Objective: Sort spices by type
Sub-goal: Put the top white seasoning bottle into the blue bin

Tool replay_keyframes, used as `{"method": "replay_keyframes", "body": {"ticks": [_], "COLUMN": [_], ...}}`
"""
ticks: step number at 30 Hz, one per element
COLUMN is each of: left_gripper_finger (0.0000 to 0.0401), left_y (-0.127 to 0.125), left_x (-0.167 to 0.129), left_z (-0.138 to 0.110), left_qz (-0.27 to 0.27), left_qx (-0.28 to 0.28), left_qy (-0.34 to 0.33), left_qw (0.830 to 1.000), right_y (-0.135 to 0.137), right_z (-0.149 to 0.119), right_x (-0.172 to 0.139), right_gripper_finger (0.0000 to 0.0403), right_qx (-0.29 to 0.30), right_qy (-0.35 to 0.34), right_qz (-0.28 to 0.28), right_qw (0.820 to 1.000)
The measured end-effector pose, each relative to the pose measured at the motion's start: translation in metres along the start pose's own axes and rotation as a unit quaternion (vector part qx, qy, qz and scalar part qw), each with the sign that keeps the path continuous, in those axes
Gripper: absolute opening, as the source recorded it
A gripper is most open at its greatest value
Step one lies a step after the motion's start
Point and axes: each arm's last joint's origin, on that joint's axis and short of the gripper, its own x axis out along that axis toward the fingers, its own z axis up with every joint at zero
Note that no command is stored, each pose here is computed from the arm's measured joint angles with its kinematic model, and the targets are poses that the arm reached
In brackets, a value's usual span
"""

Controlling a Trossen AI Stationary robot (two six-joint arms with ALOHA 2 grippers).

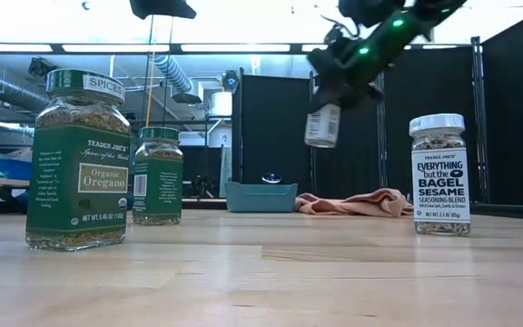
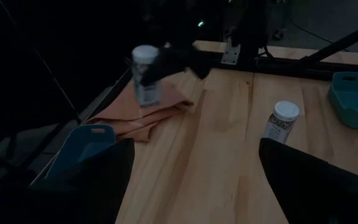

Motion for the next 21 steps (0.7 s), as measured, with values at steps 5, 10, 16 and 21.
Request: {"method": "replay_keyframes", "body": {"ticks": [5, 10, 16, 21], "left_gripper_finger": [0.0351, 0.0351, 0.0351, 0.0351], "left_y": [0.006, 0.015, 0.021, 0.023], "left_x": [-0.013, -0.029, -0.041, -0.044], "left_z": [0.004, 0.005, 0.005, 0.003], "left_qz": [0.001, 0.017, 0.016, 0.017], "left_qx": [-0.014, -0.028, -0.035, -0.031], "left_qy": [-0.021, -0.037, -0.045, -0.038], "left_qw": [1.0, 0.999, 0.998, 0.999], "right_y": [0.006, 0.014, 0.016, 0.016], "right_z": [0.021, 0.032, 0.041, 0.045], "right_x": [0.037, 0.074, 0.107, 0.128], "right_gripper_finger": [0.02, 0.02, 0.02, 0.02], "right_qx": [-0.015, -0.028, -0.016, -0.01], "right_qy": [0.018, 0.03, 0.022, 0.025], "right_qz": [0.009, 0.031, 0.046, 0.048], "right_qw": [1.0, 0.999, 0.999, 0.998]}}
